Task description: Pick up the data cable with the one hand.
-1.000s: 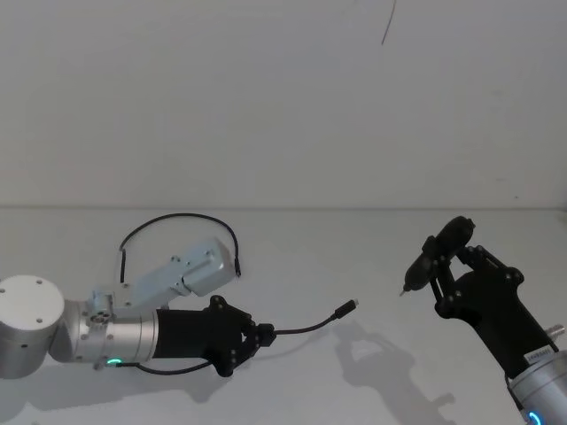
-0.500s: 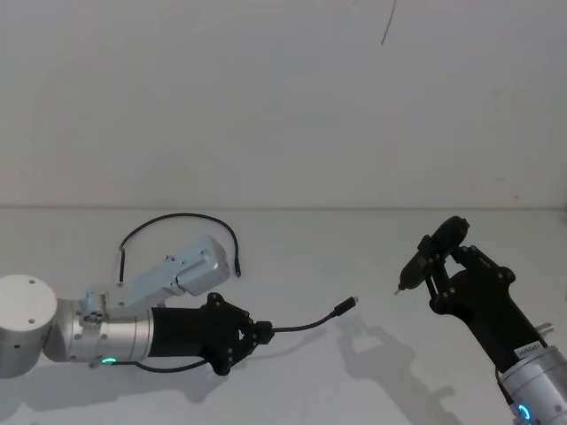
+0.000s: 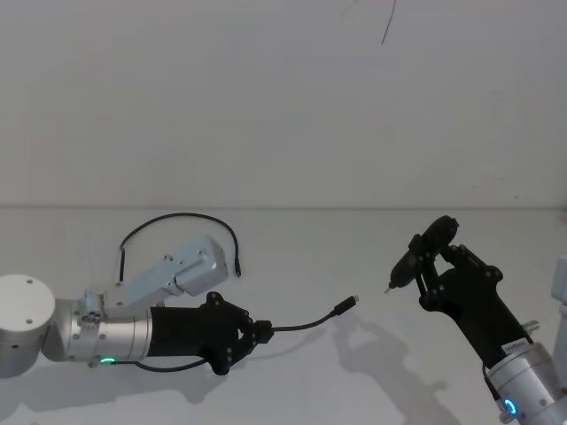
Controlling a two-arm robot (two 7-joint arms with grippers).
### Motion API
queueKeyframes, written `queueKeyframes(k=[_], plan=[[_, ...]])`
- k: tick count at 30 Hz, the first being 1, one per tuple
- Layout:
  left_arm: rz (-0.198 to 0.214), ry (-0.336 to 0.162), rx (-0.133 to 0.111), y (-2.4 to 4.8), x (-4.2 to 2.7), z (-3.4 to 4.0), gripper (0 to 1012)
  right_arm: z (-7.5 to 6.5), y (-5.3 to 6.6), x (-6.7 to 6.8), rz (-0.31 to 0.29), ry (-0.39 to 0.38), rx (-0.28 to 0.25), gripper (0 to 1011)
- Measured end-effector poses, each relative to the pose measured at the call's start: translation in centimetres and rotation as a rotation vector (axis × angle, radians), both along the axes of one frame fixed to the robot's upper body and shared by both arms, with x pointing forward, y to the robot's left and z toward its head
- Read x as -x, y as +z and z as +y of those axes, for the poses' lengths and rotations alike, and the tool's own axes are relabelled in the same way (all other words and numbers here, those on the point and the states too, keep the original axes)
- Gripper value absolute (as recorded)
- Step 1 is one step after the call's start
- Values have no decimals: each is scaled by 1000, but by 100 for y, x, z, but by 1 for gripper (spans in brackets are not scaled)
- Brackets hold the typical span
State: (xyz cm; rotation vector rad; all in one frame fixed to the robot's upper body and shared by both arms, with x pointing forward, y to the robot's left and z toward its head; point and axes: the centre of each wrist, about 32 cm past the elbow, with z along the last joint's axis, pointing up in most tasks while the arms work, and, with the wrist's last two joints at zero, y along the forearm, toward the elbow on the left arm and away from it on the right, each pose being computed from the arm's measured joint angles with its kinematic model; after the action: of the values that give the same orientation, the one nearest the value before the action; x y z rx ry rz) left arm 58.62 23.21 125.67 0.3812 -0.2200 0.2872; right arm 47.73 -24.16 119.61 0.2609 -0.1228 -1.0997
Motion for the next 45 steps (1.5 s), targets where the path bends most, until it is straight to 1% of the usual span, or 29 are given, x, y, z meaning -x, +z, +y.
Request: queueKeyframes(k=[10, 23, 45], plan=[[-1, -1, 1, 1, 2, 1, 49, 65, 26, -30, -7, 25, -10, 263], [-3, -1, 1, 3, 3, 3, 49, 135, 31, -47, 9, 56, -23, 263], [-3, -1, 0, 2, 3, 4, 49, 153, 26, -63, 28, 64, -23, 263]])
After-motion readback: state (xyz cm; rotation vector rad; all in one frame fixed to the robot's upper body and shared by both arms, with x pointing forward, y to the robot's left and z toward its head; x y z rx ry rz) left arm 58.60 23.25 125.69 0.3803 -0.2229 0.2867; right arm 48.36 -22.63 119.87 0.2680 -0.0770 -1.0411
